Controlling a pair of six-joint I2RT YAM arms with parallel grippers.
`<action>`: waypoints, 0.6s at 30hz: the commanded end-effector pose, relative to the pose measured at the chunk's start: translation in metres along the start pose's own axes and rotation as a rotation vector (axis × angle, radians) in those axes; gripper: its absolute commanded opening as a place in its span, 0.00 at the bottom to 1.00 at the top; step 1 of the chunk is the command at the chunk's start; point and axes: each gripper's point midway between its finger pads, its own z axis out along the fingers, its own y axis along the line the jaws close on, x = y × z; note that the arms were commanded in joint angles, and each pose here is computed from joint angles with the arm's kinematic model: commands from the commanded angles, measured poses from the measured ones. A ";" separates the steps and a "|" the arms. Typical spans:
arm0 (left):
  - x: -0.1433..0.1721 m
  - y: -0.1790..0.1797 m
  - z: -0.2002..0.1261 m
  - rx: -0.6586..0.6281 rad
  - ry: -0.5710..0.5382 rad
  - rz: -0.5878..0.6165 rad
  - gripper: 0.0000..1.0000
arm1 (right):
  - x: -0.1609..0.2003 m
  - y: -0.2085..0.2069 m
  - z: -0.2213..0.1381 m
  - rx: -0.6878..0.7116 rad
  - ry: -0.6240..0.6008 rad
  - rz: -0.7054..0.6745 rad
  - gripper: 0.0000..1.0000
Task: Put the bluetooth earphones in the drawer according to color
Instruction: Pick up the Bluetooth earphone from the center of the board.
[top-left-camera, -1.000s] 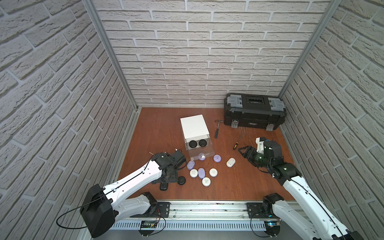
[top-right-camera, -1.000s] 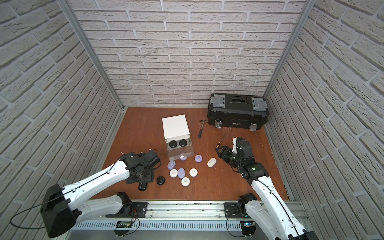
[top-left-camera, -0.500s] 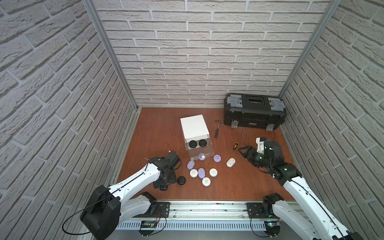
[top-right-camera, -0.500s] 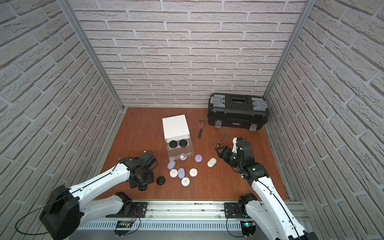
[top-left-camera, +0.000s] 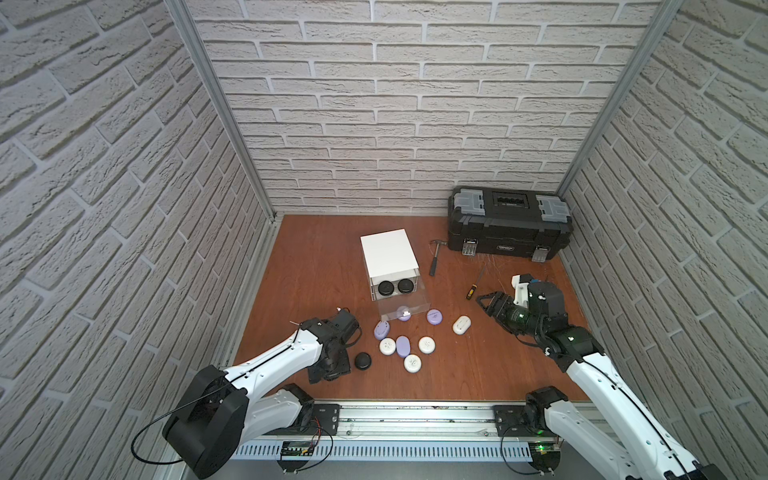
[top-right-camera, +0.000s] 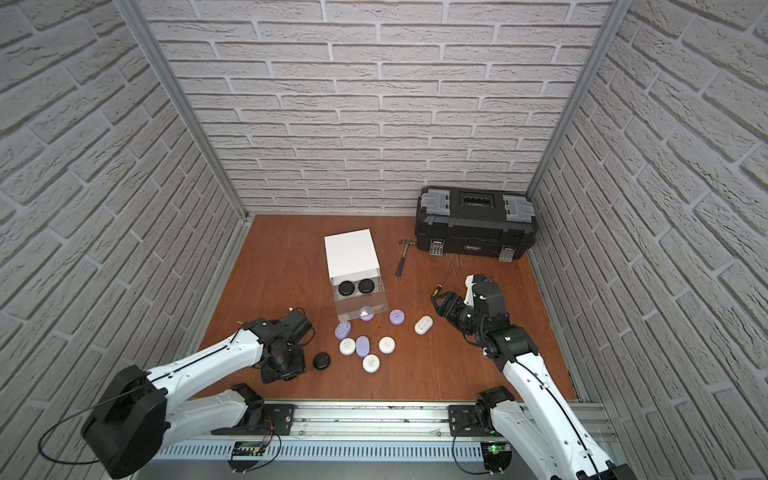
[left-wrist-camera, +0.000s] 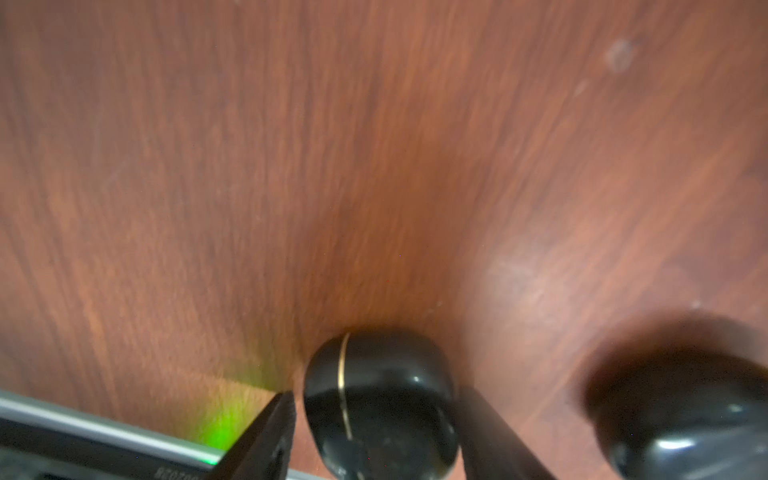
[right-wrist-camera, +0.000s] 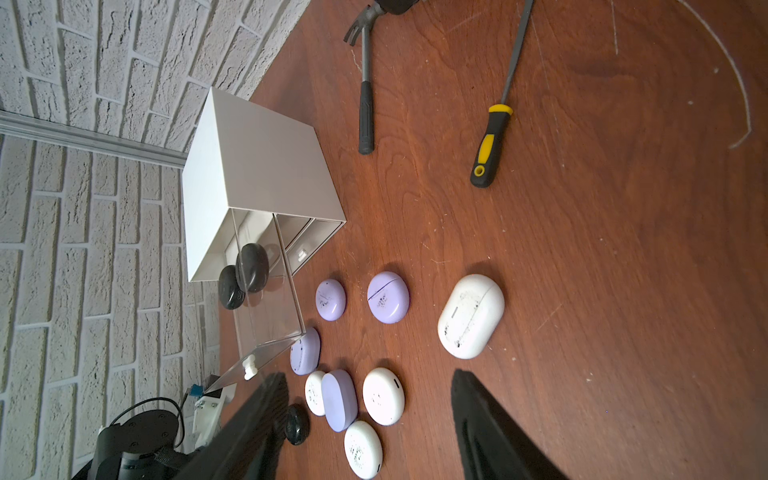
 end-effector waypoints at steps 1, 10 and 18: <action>0.003 0.003 0.005 -0.003 0.011 0.002 0.58 | -0.005 0.003 0.001 -0.020 -0.019 0.009 0.67; -0.004 -0.001 0.001 -0.010 -0.008 0.018 0.45 | -0.004 0.002 0.002 -0.023 -0.015 0.009 0.67; -0.025 -0.016 -0.043 -0.009 -0.125 0.103 0.41 | -0.004 0.003 0.003 -0.025 -0.010 0.006 0.67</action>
